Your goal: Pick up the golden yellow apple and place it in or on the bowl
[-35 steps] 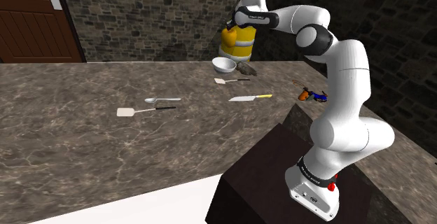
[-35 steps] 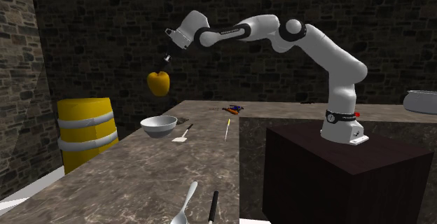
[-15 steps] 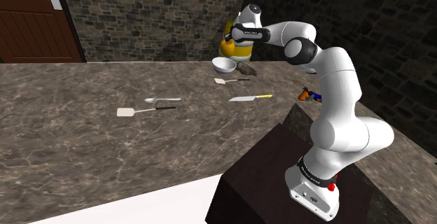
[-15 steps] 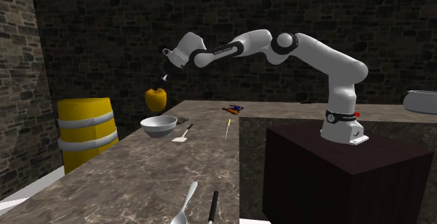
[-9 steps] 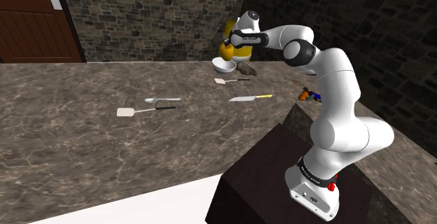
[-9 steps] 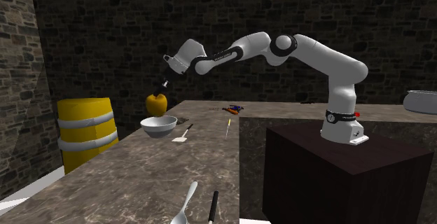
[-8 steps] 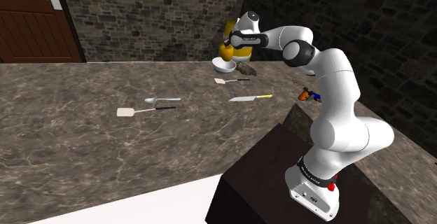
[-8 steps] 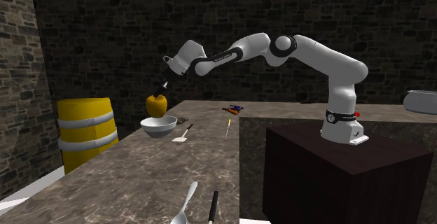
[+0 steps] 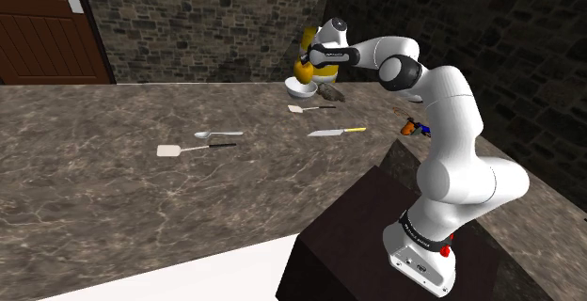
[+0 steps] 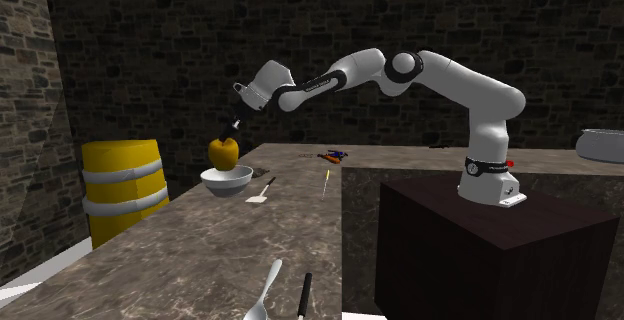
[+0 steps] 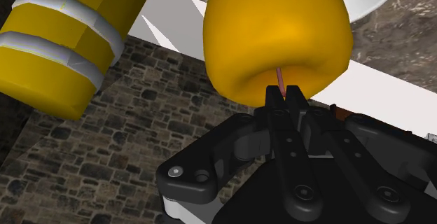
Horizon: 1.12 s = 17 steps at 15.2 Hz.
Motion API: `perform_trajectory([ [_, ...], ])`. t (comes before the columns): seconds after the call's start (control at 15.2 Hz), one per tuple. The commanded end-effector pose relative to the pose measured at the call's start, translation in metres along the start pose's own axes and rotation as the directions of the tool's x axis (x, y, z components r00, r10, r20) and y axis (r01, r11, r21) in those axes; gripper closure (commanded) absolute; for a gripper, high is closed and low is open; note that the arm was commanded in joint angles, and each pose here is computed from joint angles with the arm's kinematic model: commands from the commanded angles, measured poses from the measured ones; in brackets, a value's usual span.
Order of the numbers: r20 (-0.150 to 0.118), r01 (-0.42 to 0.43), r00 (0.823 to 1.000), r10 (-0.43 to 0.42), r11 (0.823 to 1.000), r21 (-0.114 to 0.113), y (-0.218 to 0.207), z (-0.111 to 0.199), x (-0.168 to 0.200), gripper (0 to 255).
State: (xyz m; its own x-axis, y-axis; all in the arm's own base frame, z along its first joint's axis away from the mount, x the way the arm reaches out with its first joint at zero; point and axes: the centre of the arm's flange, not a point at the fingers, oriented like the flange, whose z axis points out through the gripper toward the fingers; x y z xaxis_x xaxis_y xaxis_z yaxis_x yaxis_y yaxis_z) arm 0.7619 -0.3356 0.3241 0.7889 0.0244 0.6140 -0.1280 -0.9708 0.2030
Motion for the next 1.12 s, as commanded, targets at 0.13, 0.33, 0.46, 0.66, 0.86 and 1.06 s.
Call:
perform_trajectory([
  [0.13,0.000,0.000,1.000,0.000,1.000,0.000,0.000,0.000,0.000,0],
  [0.33,0.000,0.000,1.000,0.000,1.000,0.000,0.000,0.000,0.000,0],
  [0.46,0.000,0.000,1.000,0.000,1.000,0.000,0.000,-0.027,0.000,0],
  [0.66,0.000,0.000,1.000,0.000,1.000,0.000,0.000,-0.050,0.000,0],
  [0.86,0.000,0.000,1.000,0.000,1.000,0.000,0.000,-0.050,0.000,0],
  [1.06,0.000,0.000,1.000,0.000,1.000,0.000,0.000,-0.050,0.000,0],
])
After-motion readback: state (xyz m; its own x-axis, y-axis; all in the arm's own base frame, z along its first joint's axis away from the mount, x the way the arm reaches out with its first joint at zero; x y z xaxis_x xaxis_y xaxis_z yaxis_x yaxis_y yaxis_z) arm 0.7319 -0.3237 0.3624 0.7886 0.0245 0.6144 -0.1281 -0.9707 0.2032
